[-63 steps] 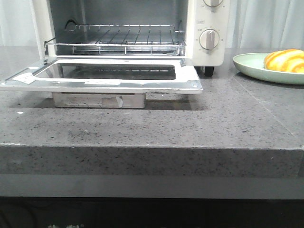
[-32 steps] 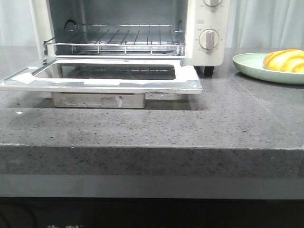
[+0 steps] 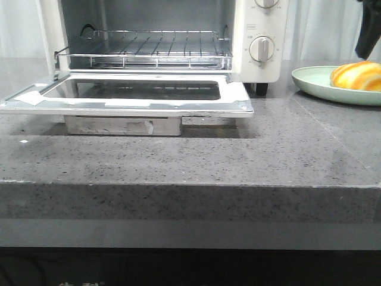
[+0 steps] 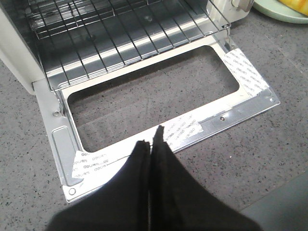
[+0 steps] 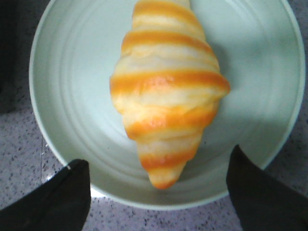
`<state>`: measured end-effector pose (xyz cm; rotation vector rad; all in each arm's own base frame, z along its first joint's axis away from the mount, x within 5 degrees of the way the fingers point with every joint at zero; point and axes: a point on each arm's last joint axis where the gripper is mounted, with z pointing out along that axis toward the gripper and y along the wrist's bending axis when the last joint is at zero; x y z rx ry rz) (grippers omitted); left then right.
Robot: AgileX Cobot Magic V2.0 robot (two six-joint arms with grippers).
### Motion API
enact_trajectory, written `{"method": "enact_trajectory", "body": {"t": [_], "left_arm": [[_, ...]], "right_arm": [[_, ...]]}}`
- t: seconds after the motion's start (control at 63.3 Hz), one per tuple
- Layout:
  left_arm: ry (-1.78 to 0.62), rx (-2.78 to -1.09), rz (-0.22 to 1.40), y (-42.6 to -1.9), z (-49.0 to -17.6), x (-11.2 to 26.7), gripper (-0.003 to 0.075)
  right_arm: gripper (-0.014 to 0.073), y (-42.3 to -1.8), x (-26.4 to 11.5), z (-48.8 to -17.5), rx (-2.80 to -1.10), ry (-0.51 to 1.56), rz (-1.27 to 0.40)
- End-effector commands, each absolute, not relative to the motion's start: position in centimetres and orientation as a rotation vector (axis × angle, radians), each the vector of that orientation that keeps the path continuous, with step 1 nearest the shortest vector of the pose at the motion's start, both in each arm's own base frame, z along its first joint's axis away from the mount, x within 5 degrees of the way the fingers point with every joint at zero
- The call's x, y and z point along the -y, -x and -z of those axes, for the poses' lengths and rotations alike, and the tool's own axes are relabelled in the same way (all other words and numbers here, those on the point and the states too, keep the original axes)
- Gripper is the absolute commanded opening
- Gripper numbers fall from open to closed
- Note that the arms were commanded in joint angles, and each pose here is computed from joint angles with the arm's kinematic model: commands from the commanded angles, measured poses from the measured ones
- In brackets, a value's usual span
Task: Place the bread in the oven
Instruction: 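Lower the right gripper over the croissant on the plate and grasp it, then lift the croissant with the right gripper and carry it into the oven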
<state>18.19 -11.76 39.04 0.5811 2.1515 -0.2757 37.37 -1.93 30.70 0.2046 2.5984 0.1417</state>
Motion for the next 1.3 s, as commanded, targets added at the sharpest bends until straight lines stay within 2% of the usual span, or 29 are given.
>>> {"method": "enact_trajectory", "body": {"t": [0.0,0.363,0.411,0.585,0.695,0.774,1.059,1.28], "left_arm": [[-0.545,-2.045,0.311,-18.0,-40.8,11.6,-0.0018],[-0.545,-2.045,0.311,-18.0,-40.8,11.6,-0.0018],[-0.545,-2.045,0.311,-18.0,-40.8,11.6,-0.0018],[-0.545,-2.045,0.311,-18.0,-40.8,11.6,-0.0018],[-0.546,-2.049,0.310,-18.1,-40.7,11.7,-0.0018],[-0.547,-2.051,0.310,-18.2,-40.7,11.7,-0.0018],[-0.558,-2.084,0.299,-19.0,-39.9,12.3,-0.0018],[-0.597,-2.120,0.255,-20.3,-38.7,13.0,-0.0018]], "right_arm": [[0.0594,-38.2,2.0,-32.4,-2.530,-0.186,-0.141],[0.0581,-40.6,2.2,-29.5,-2.599,-0.192,-0.138],[0.0542,-40.5,2.2,-29.4,-2.601,-0.192,-0.138],[0.0221,-40.5,2.2,-29.4,-2.606,-0.192,-0.139],[0.0096,-40.4,2.2,-29.7,-2.600,-0.191,-0.138],[0.0058,-40.2,2.2,-30.2,-2.587,-0.189,-0.138],[0.0046,-37.5,1.8,-34.2,-2.535,-0.177,-0.154],[0.0046,-32.6,0.6,-38.9,-2.519,-0.141,-0.212]]}}
